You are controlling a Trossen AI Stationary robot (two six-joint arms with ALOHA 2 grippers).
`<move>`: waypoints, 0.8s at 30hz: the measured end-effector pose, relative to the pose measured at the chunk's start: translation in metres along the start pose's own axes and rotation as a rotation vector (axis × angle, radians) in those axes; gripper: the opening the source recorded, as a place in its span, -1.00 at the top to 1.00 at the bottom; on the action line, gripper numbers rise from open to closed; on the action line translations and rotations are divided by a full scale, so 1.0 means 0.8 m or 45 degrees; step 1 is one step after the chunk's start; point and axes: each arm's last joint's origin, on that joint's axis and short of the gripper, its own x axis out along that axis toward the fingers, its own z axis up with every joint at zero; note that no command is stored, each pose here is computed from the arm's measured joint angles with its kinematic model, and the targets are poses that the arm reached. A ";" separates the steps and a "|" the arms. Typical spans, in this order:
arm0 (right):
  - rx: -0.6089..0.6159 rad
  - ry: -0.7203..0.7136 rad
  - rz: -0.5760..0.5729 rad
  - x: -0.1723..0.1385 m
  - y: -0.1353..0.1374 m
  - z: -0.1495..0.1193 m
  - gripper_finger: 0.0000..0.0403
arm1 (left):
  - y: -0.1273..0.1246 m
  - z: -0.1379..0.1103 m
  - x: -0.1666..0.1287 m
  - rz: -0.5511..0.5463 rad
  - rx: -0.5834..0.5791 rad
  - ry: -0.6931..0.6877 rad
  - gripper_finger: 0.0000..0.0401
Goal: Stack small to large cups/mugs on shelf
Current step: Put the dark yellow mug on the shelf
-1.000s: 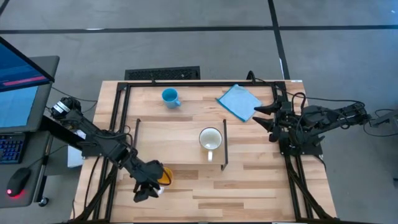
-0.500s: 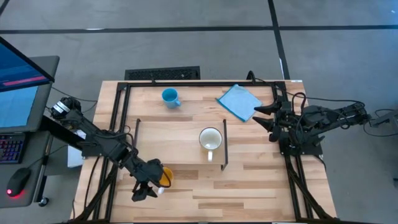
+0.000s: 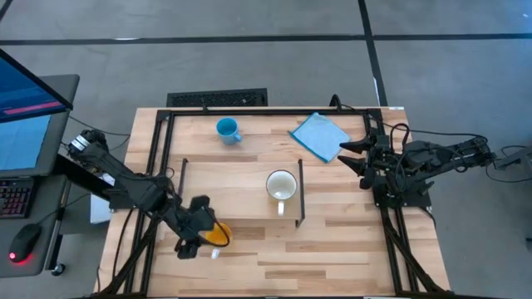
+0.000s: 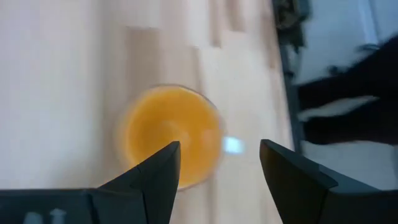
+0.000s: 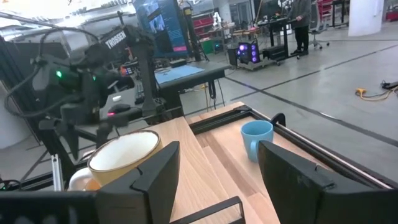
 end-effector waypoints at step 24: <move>0.002 0.001 0.000 0.000 0.000 0.000 -0.19 | -0.006 -0.012 0.043 0.279 0.080 0.279 -0.06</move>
